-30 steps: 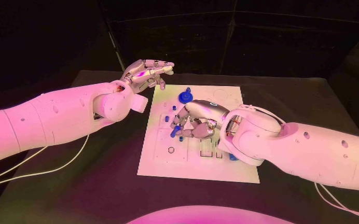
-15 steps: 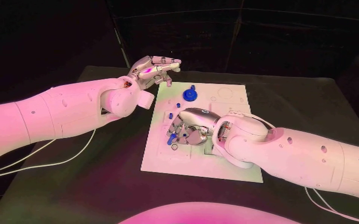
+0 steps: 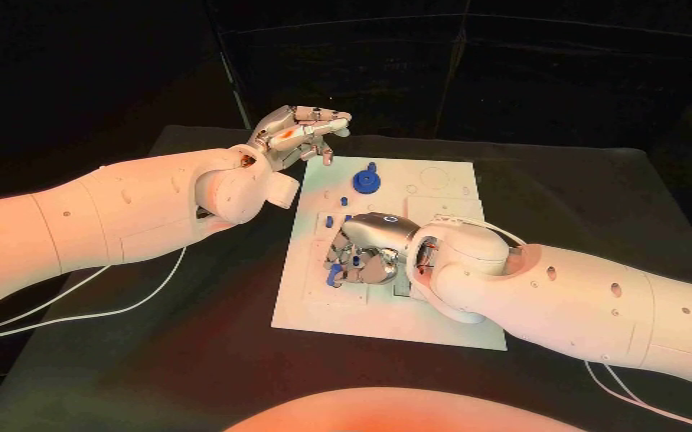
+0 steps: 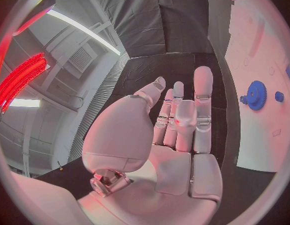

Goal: Assemble the parts on the task board

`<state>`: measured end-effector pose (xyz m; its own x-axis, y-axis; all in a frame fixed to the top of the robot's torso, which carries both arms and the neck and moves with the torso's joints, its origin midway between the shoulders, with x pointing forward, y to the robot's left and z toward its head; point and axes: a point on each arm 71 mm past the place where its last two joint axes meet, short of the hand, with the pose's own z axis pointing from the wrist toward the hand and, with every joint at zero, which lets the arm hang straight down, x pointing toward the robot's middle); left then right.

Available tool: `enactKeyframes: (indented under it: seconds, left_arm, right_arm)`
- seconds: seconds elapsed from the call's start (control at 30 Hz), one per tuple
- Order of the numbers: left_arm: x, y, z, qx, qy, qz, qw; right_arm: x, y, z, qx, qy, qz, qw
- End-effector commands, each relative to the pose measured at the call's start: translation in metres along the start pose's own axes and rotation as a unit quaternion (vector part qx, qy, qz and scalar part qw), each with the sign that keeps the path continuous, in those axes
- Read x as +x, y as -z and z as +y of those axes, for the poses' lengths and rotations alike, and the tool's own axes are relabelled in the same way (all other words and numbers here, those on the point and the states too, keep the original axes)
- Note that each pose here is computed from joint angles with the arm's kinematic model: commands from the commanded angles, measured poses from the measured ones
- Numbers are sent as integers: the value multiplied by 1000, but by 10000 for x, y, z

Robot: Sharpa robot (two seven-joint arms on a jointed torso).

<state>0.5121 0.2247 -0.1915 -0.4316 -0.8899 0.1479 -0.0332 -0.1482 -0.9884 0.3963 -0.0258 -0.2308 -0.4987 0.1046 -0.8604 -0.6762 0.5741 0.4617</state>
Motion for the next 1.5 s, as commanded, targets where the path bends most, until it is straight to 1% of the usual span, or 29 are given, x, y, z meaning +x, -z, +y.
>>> enactKeyframes:
  seconds: [0.03, 0.23, 0.57, 0.9, 1.07, 1.17, 1.33, 1.5]
  left_arm:
    - [16, -7, -12, 3, 2, 7, 1000]
    - [18, -9, -11, 3, 2, 7, 1000]
    - [18, -8, -11, 3, 2, 8, 1000]
    - [14, -5, -12, 2, 2, 8, 1000]
    - [12, -4, -11, 2, 2, 8, 1000]
    - [11, -4, -11, 2, 2, 8, 1000]
    - [9, -3, -11, 1, 2, 8, 1000]
    - [8, -3, -10, 1, 2, 8, 1000]
  right_arm:
    - [16, -7, -8, 12, 26, 15, 999]
    - [21, -15, -18, 20, 36, 17, 999]
    - [21, -31, 8, 27, 61, 7, 998]
    - [50, -31, 43, 22, 70, 21, 997]
    - [57, -22, 66, 18, 70, 22, 997]
    - [57, -14, 80, 15, 71, 19, 997]
    - [53, 4, 115, 10, 81, 6, 997]
    - [48, 11, 124, 13, 97, -1, 995]
